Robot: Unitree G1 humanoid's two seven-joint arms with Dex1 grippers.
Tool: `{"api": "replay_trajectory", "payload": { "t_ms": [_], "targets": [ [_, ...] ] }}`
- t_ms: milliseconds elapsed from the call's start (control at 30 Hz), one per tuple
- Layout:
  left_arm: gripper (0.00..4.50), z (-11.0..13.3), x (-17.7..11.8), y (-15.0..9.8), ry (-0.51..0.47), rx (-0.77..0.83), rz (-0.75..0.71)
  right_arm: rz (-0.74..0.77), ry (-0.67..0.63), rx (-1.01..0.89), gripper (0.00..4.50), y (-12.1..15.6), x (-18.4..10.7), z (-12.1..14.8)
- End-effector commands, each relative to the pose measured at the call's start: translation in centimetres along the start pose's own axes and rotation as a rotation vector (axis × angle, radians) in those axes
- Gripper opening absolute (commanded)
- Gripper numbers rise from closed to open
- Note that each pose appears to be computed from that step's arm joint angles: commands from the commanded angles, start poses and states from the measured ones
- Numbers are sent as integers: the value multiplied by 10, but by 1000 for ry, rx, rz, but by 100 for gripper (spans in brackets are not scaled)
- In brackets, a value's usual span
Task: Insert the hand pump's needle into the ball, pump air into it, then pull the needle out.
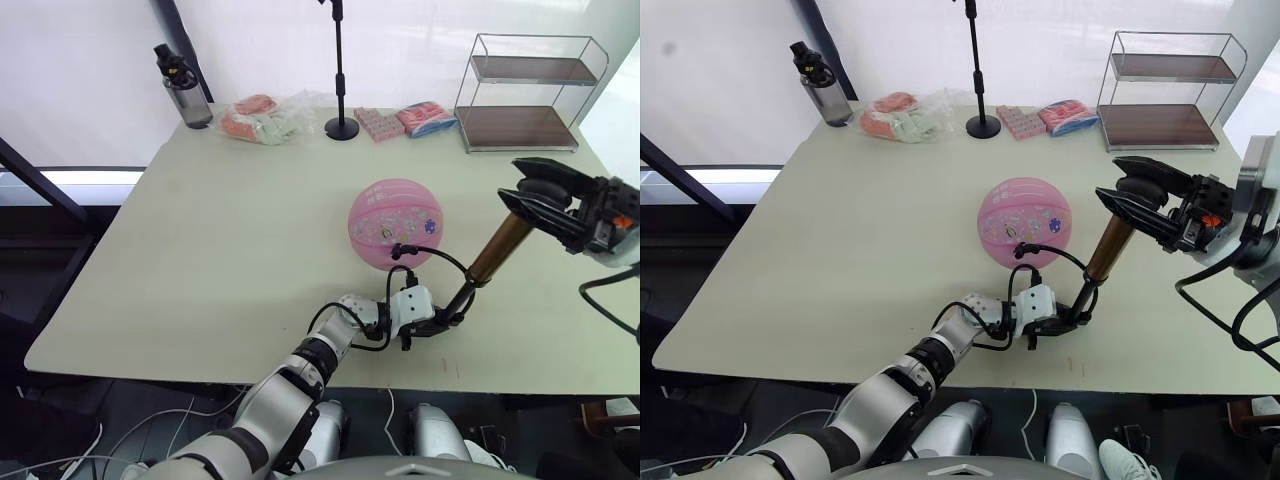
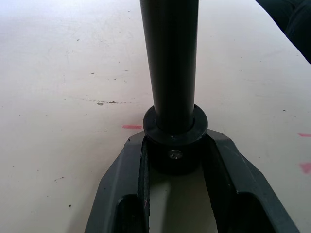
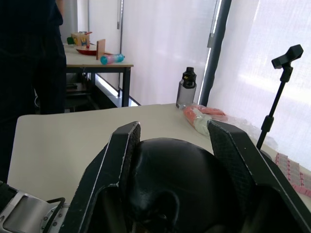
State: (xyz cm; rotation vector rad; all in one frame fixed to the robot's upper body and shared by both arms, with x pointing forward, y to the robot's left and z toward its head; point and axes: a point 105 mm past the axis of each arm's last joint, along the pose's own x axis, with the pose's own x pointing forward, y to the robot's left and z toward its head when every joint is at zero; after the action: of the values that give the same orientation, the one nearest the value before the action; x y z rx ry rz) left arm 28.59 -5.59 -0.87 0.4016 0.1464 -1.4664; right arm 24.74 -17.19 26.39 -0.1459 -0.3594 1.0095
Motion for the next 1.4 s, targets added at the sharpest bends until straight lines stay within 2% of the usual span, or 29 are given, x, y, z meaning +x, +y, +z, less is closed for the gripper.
{"api": "replay_trajectory", "payload": {
  "t_ms": [33,267,467,600,733,833,1167,1400],
  "targets": [
    [109,-57,-14,-27,197,-117,-52,-1,26,-24,191,6,-4,-15],
    [109,-58,-14,-27,197,-118,-48,-43,117,51,191,18,-15,-86],
    [109,-59,-15,-27,197,-121,-45,-89,144,117,191,30,-17,-133],
    [109,-59,-16,-27,197,-119,-41,-94,195,98,191,39,-19,-160],
    [109,-59,-16,-27,194,-120,-37,-89,210,87,191,44,-19,-170],
    [109,-59,-16,-27,193,-121,-37,-87,189,73,191,42,-17,-163],
    [109,-58,-14,-29,188,-123,-47,-19,37,-17,191,25,1,-71],
    [109,-57,-13,-29,187,-127,-48,-22,10,-76,191,9,-1,-23]
  ]
}}
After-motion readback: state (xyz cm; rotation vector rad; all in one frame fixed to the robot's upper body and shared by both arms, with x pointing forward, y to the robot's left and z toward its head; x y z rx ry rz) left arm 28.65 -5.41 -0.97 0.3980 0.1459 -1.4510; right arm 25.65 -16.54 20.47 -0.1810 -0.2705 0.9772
